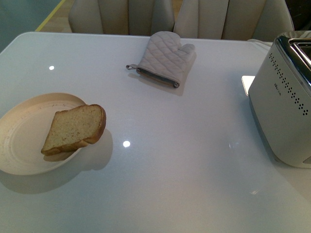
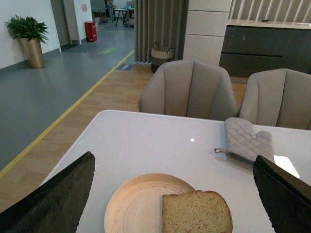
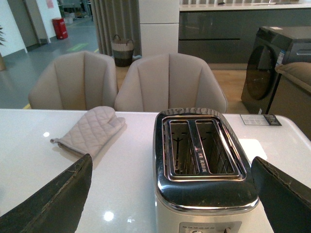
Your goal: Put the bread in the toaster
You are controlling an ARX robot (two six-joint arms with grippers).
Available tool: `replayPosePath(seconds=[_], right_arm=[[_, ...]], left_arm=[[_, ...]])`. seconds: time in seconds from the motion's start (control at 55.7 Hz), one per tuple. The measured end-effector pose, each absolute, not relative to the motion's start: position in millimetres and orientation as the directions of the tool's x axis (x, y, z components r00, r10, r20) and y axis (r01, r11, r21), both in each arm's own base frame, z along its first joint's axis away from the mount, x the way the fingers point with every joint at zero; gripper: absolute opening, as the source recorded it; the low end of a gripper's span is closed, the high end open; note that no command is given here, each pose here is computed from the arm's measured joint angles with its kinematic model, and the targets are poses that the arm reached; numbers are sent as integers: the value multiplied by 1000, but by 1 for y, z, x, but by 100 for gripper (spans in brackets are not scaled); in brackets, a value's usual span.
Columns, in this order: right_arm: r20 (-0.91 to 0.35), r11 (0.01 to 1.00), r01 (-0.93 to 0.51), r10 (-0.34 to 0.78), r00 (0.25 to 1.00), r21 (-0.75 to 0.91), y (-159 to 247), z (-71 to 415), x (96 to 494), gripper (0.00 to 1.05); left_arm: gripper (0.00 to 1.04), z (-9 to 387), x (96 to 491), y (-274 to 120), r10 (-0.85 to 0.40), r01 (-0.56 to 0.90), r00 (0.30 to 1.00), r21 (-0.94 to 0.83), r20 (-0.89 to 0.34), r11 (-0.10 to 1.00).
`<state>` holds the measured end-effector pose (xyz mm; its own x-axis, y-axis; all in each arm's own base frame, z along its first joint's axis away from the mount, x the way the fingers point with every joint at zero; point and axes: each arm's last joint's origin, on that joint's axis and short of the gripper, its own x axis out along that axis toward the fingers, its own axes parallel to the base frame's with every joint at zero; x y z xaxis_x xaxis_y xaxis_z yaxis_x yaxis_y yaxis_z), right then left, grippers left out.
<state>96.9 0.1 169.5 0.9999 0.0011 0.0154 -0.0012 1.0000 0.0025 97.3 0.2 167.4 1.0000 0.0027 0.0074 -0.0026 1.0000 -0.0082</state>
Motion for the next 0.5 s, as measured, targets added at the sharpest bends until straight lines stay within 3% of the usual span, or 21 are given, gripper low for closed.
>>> replayPosePath(seconds=[0.503], right_arm=[[15, 1000, -1, 1, 1000, 2, 0, 170, 97, 96]], left_arm=[[97, 167, 97, 0, 3, -3, 1000, -8, 7, 1000]])
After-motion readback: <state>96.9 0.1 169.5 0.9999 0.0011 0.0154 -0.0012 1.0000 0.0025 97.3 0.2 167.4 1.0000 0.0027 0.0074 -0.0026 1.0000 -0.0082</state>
